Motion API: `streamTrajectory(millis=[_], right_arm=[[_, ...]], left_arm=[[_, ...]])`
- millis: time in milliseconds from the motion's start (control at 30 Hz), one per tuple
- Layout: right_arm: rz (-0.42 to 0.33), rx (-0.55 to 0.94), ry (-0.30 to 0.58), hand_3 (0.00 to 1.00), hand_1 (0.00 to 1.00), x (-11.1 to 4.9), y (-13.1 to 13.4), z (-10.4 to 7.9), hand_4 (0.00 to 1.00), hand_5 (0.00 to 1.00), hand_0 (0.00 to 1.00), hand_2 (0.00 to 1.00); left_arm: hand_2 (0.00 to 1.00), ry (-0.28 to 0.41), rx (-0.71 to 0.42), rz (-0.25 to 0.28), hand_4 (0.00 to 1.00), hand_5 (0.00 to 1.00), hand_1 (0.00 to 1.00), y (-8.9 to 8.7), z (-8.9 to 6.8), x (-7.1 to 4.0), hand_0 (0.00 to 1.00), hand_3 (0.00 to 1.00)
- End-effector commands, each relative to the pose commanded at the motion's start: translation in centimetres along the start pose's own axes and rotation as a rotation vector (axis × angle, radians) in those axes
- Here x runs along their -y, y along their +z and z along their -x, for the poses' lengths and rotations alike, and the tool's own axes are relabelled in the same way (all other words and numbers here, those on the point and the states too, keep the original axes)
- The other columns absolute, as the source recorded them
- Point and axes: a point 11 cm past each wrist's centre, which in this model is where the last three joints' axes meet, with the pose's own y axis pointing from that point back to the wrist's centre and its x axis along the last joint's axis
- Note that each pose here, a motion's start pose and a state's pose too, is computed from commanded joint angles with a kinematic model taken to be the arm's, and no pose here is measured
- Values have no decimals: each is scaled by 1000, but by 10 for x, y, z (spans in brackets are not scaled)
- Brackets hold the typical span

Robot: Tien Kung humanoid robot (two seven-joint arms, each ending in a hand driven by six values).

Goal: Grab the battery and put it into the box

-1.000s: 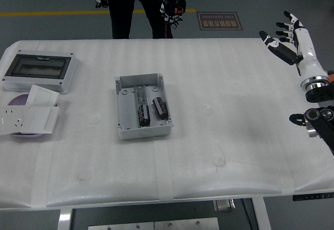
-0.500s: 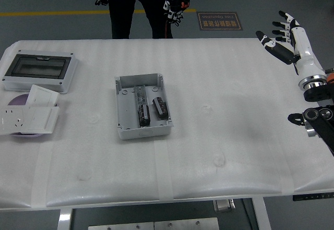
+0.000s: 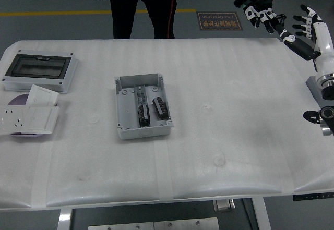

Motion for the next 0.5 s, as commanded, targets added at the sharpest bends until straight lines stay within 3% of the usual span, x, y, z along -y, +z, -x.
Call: streamTrajectory(millis=[200, 500], right_arm=[[26, -3, 56, 953, 764, -2, 10, -21, 845, 501, 746, 841], [41, -7, 60, 953, 763, -1, 13, -21, 846, 501, 748, 841]], left_arm=[[582, 7, -7, -2, 572, 402, 657, -2, -5, 0, 606, 560], [582, 0, -7, -2, 574, 403, 657, -2, -1, 0, 606, 561]])
